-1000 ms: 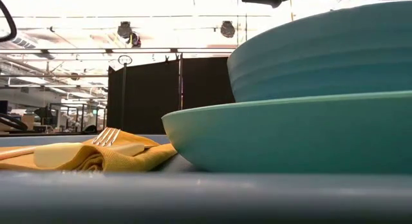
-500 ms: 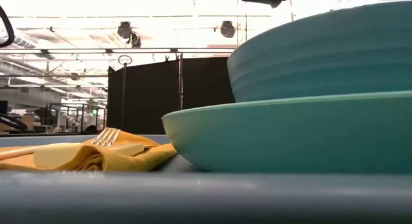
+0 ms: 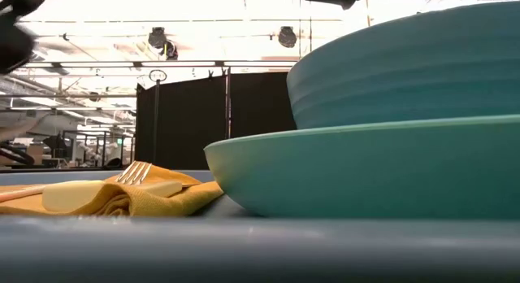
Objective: Set up tray
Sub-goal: Put the orange spoon on top of the yellow table napkin
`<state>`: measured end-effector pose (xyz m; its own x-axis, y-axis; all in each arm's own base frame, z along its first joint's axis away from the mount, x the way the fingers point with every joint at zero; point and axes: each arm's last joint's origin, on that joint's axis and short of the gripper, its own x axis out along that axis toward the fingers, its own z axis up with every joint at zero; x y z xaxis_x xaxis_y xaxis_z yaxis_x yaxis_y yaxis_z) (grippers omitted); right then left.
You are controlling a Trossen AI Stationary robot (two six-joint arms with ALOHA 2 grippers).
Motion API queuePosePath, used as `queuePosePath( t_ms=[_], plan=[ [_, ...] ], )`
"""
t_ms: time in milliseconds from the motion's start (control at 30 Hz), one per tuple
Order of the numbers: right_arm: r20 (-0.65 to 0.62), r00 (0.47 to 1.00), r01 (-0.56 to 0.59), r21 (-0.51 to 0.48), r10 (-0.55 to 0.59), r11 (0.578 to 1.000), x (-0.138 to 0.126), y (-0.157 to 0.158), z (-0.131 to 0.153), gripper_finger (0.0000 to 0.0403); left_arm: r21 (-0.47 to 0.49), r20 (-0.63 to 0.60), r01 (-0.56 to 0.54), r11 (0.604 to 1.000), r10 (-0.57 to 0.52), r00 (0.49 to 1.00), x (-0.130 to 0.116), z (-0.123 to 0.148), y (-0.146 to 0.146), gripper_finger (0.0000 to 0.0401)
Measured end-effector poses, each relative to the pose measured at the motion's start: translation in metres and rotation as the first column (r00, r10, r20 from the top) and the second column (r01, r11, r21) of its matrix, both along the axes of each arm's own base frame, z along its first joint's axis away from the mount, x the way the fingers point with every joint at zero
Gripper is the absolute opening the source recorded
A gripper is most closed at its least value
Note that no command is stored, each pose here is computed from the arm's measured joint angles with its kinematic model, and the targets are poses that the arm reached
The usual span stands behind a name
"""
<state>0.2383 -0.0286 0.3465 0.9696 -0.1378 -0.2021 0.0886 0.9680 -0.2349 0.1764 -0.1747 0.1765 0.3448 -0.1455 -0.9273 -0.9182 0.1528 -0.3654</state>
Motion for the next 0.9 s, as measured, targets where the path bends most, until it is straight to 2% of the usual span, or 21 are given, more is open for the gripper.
queuePosePath(
  t_ms=[133,333,500,600,733,900],
  plan=[
    [0.015,1.0,0.001,0.003,-0.001,1.0,0.0,0.0,0.001,0.01,0.051,0.099,0.006,0.999,-0.011,0.995,0.023,0.02,0.006,0.0008],
    [0.042,0.999,0.003,0.011,-0.003,1.0,0.001,0.0,0.004,0.01,0.113,0.207,0.065,0.991,-0.088,0.974,0.062,0.023,0.033,0.0008],
    [0.041,0.999,0.005,0.027,-0.007,1.0,0.001,0.0,0.003,0.01,0.125,0.288,0.117,0.985,-0.149,0.946,0.091,0.016,0.054,0.0008],
    [0.039,0.999,0.006,0.03,-0.007,1.0,0.001,0.0,0.003,0.01,0.131,0.289,0.135,0.982,-0.168,0.942,0.103,0.007,0.06,0.0008],
    [0.032,0.999,0.006,0.03,-0.007,1.0,0.001,0.0,0.003,0.01,0.087,0.285,0.163,0.983,-0.182,0.941,0.114,-0.011,0.057,0.0008],
    [0.04,0.999,0.006,0.029,-0.007,1.0,0.001,0.0,0.004,0.01,0.047,0.335,0.132,0.99,-0.14,0.932,0.124,-0.025,0.045,0.0008]
  ],
)
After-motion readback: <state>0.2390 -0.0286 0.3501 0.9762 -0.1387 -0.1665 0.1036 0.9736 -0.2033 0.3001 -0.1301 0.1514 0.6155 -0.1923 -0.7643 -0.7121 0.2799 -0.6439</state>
